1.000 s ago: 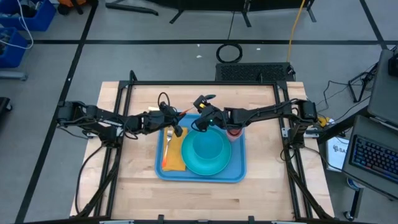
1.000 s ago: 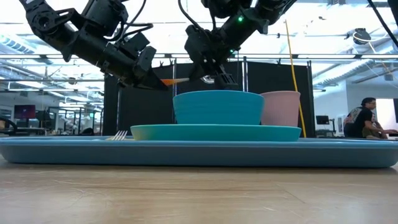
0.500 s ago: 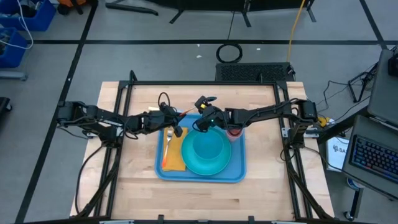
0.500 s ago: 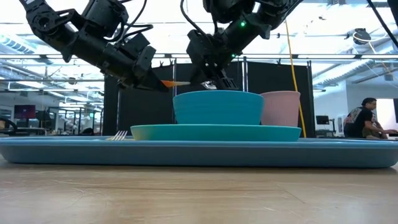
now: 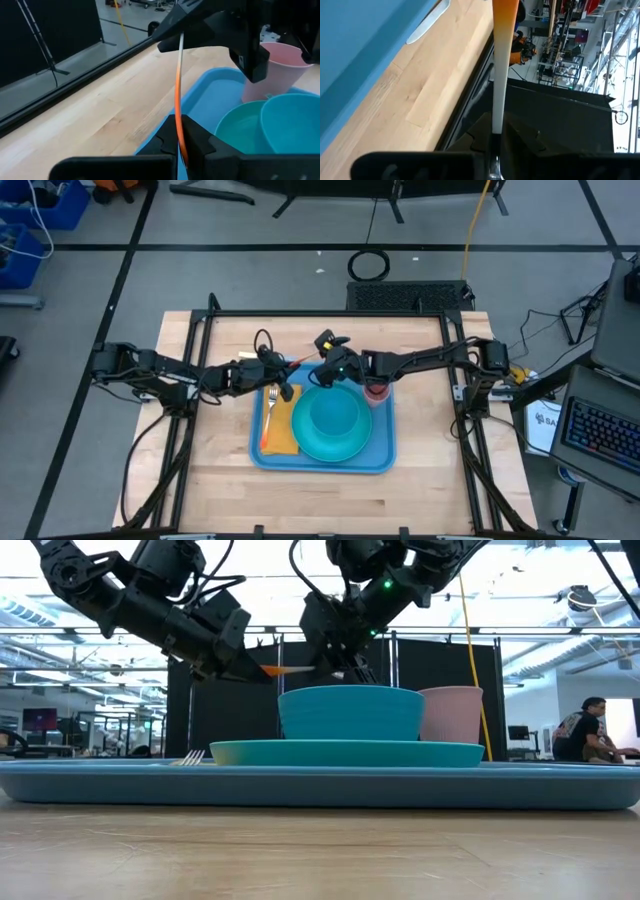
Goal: Set up tray
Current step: Put the orange spoon on the yellow napkin
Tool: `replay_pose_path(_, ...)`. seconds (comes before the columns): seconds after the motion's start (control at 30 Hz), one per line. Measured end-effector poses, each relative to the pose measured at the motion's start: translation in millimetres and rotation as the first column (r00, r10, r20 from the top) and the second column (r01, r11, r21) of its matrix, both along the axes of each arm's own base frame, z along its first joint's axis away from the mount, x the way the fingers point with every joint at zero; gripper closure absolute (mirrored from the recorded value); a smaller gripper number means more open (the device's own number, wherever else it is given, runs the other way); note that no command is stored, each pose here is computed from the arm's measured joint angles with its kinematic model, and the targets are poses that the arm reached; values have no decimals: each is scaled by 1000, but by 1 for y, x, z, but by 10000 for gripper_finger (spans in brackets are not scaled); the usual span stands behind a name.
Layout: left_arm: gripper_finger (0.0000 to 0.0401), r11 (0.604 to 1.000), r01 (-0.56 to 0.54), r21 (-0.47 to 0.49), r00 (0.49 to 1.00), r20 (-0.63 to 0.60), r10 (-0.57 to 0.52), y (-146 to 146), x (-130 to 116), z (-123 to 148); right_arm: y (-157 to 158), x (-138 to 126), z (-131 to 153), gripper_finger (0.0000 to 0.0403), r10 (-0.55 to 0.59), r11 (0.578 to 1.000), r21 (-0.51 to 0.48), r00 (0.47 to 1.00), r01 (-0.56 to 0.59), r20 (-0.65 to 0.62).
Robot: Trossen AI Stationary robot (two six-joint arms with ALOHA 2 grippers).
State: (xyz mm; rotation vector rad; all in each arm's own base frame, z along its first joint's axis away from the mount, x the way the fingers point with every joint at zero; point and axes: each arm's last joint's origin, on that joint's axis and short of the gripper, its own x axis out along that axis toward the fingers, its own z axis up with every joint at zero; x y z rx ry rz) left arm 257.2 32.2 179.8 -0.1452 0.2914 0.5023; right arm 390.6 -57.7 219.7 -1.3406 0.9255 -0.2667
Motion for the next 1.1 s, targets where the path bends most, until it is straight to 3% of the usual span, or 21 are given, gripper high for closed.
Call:
replay_pose_path(0.3,396,1000,-3,0,1000,-5,3,0,0,0,-2,1,1,322,-9,1000,3,1000,9,23)
replay_pose_path(0.6,396,996,-92,7,996,-11,92,2,-2,-2,-10,2,10,254,-84,996,-23,989,87,125)
replay_pose_path(0.77,396,994,-111,7,994,-14,111,3,-2,-2,-12,1,9,223,-109,993,-31,987,114,117)
replay_pose_path(1.1,396,978,-207,22,978,-11,207,5,-4,-3,-14,-1,8,197,-181,983,-6,973,184,146)
